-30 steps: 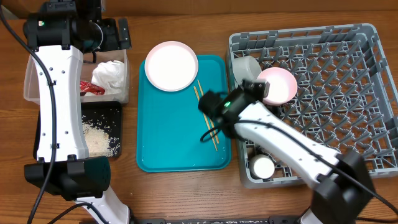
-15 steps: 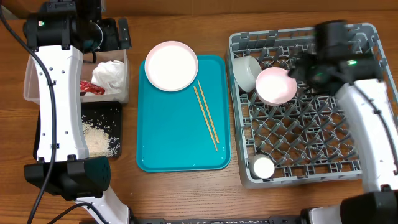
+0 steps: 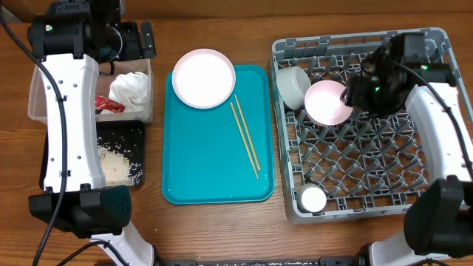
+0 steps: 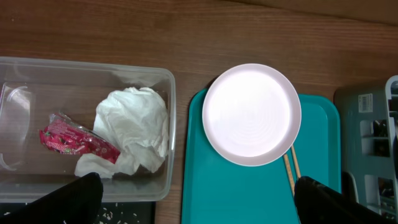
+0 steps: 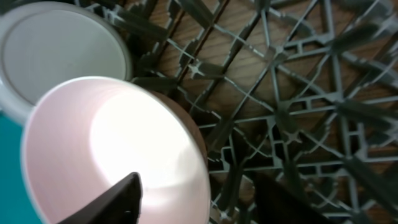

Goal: Sort waste into correct bins and load items into the dishwasher
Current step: 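Tilt the pink bowl upright in the rack and open right gripper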

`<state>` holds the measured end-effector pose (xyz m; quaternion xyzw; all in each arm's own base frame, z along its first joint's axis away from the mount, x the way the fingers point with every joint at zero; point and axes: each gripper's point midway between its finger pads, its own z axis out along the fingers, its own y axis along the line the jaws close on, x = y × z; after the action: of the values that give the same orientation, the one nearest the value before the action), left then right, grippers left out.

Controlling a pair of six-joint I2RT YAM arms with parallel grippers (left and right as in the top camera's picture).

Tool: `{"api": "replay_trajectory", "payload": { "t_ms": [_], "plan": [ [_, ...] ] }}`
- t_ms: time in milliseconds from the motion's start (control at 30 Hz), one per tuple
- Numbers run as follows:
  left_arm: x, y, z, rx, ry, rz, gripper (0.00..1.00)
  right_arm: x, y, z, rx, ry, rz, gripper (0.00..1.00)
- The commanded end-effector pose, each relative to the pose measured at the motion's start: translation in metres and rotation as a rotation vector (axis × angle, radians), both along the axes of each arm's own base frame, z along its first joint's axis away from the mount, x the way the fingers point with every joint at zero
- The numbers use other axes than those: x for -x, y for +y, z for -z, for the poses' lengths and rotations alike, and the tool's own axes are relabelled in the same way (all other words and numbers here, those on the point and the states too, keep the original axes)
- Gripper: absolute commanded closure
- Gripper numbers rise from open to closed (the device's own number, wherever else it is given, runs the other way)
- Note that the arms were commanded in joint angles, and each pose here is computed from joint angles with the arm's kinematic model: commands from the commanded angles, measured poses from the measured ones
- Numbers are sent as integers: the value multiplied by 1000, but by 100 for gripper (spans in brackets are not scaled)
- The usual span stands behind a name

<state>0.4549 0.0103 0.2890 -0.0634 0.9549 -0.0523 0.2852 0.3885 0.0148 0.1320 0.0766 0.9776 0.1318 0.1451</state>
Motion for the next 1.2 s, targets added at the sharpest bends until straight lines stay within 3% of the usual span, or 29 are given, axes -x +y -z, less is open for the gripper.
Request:
{"api": "replay_trajectory", "payload": {
  "t_ms": [0, 233, 367, 800, 1167],
  "plan": [
    [1, -1, -1, 3, -2, -7, 0, 4, 7, 14, -19, 8, -59, 50],
    [1, -1, -1, 3, -1, -6, 0, -1, 7, 14, -17, -15, -58, 83],
    [1, -1, -1, 3, -1, -8, 0, -3, 5, 14, -15, -15, -34, 96],
    [1, -8, -1, 3, -1, 9, 0, 5, -11, -29, 56, -99, 83, 96],
    [1, -9, -1, 3, -1, 11, 0, 52, -53, -93, 287, -191, 426, 96]
  ]
}}
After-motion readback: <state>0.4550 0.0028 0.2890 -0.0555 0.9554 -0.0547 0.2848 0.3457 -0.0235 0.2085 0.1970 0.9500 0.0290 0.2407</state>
